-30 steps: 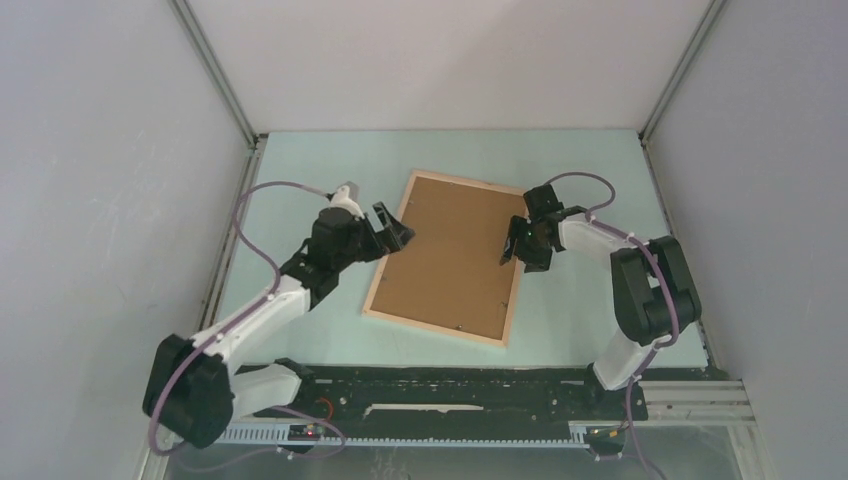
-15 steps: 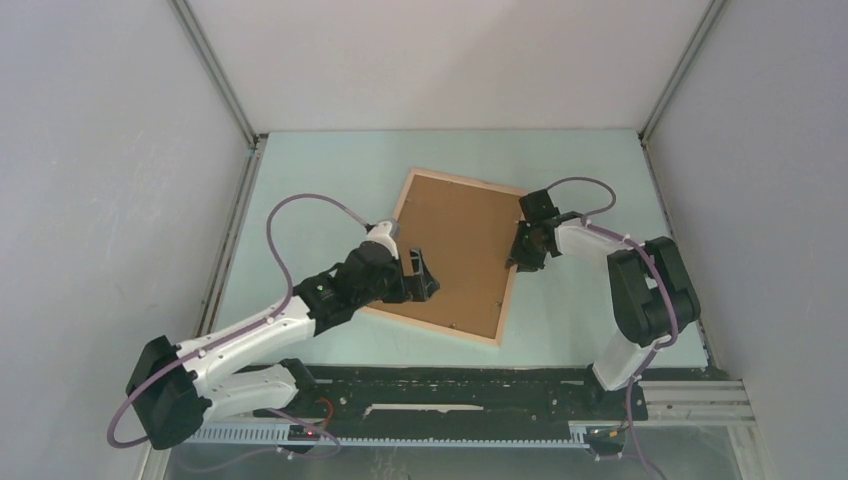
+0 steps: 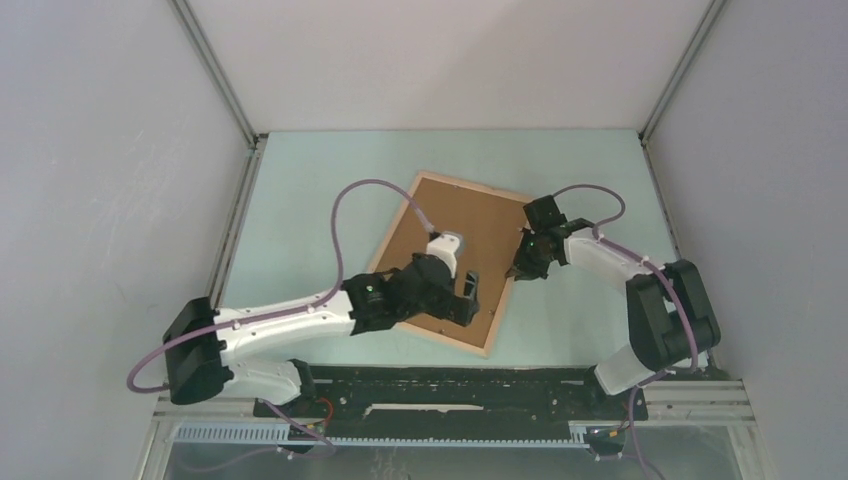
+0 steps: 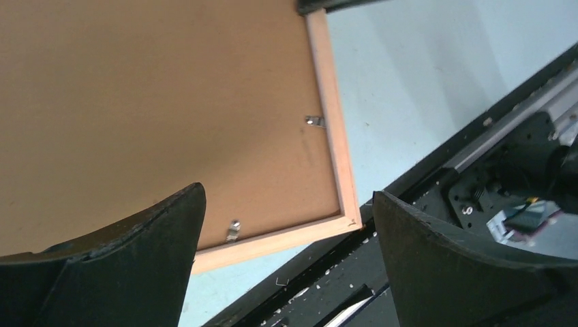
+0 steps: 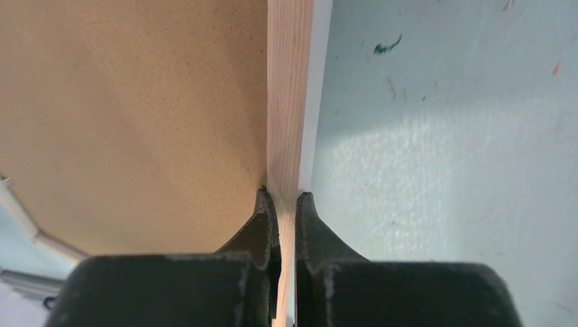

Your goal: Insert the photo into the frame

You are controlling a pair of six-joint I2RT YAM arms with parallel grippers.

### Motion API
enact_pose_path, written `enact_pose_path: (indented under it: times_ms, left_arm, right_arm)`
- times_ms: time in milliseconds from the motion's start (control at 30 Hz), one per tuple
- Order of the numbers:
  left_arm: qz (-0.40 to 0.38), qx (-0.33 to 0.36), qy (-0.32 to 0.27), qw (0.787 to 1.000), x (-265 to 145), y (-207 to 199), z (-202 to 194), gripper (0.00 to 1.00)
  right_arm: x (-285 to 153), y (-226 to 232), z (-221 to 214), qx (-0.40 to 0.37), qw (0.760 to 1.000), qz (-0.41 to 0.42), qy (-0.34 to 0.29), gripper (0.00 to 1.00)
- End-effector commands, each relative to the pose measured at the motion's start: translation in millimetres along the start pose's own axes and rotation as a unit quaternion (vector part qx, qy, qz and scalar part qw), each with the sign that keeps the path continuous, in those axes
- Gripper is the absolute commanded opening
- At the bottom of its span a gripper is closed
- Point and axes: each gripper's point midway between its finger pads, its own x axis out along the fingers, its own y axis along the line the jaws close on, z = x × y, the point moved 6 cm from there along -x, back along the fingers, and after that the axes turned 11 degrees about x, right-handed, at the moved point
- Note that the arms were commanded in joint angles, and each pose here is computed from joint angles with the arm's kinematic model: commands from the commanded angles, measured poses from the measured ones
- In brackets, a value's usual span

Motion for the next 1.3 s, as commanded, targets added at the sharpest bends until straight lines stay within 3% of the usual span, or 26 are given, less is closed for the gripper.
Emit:
enact_pose_path:
  times_ms: [0,67,300,500,633,767,867,1000,1267]
  left_arm:
    - [0.011,0.101,-0.003,0.995,4,-29,2,1.00]
    - [0.011,0.151,0.009,0.988,9,-48,-7,1.00]
    - [0.121,0.304,0.053,0.943,39,-97,-15,1.00]
    - [0.217,0.338,0.077,0.913,60,-89,-23,1.00]
    - [0.309,0.372,0.076,0.872,66,-76,-20,1.00]
    - [0.347,0.402,0.085,0.843,76,-66,-27,1.00]
    - [0.366,0.409,0.082,0.832,74,-59,-26,0.98]
    - [0.383,0.412,0.074,0.823,65,-52,-23,0.85]
    - [0.389,0.388,0.073,0.832,46,-47,-16,0.63]
  right_arm:
    - [-44,35,6,0.047,0.994,0.102,0.011,0.00]
    - [-50,39,8,0.055,0.992,0.111,0.020,0.00]
    - [-64,49,15,0.076,0.989,0.123,0.036,0.00]
    - [-75,54,19,0.079,0.987,0.134,0.034,0.00]
    - [-74,54,18,0.087,0.987,0.129,0.043,0.00]
    - [-73,54,17,0.089,0.987,0.129,0.047,0.00]
    - [-73,54,17,0.089,0.987,0.128,0.047,0.00]
    - [-73,53,17,0.091,0.987,0.127,0.047,0.00]
    - [-75,52,21,0.097,0.986,0.132,0.044,0.00]
